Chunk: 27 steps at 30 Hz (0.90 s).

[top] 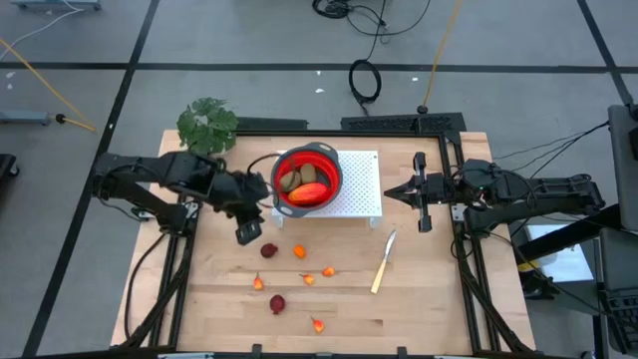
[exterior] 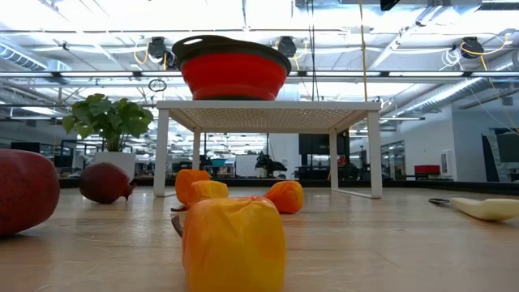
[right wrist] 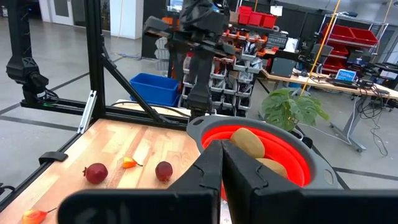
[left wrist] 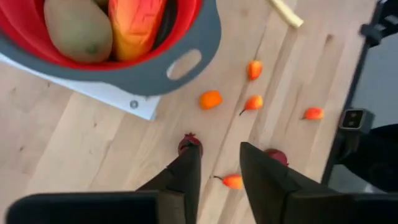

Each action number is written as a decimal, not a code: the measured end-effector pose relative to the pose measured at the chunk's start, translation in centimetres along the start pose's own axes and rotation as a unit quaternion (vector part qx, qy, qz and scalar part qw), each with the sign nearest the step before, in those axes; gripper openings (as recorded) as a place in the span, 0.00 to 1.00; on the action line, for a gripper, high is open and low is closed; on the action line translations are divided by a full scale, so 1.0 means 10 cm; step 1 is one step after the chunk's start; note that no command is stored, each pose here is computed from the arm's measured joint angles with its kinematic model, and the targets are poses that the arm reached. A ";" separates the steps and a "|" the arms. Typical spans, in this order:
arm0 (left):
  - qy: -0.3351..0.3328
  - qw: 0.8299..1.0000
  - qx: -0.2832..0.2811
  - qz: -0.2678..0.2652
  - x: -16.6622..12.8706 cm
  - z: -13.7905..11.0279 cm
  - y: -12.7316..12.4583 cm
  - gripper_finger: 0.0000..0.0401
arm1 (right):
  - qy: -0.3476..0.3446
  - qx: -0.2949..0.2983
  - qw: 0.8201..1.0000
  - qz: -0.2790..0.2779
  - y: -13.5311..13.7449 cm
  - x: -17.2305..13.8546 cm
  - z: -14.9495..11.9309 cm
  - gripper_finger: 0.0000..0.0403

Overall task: Pick & Place Fruit
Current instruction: Put the red pomegranate into the orange strainer bowl on the shelf

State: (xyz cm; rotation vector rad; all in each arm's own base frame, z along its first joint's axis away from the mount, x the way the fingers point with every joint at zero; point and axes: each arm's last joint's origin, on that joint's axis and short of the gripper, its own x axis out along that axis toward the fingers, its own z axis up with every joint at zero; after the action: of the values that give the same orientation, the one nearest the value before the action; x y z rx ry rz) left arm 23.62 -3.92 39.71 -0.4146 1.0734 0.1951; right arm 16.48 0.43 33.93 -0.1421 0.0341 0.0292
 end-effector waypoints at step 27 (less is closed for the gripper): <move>0.135 0.989 -0.051 0.025 1.20 -0.82 -0.14 0.03 | 0.000 0.000 1.000 0.000 0.00 0.00 0.00 0.00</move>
State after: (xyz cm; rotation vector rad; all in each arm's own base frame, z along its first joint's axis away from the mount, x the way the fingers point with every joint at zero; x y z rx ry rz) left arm 23.06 -9.17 26.12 -0.5167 1.3451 0.2443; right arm 16.48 0.43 33.94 -0.1421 0.0338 0.0293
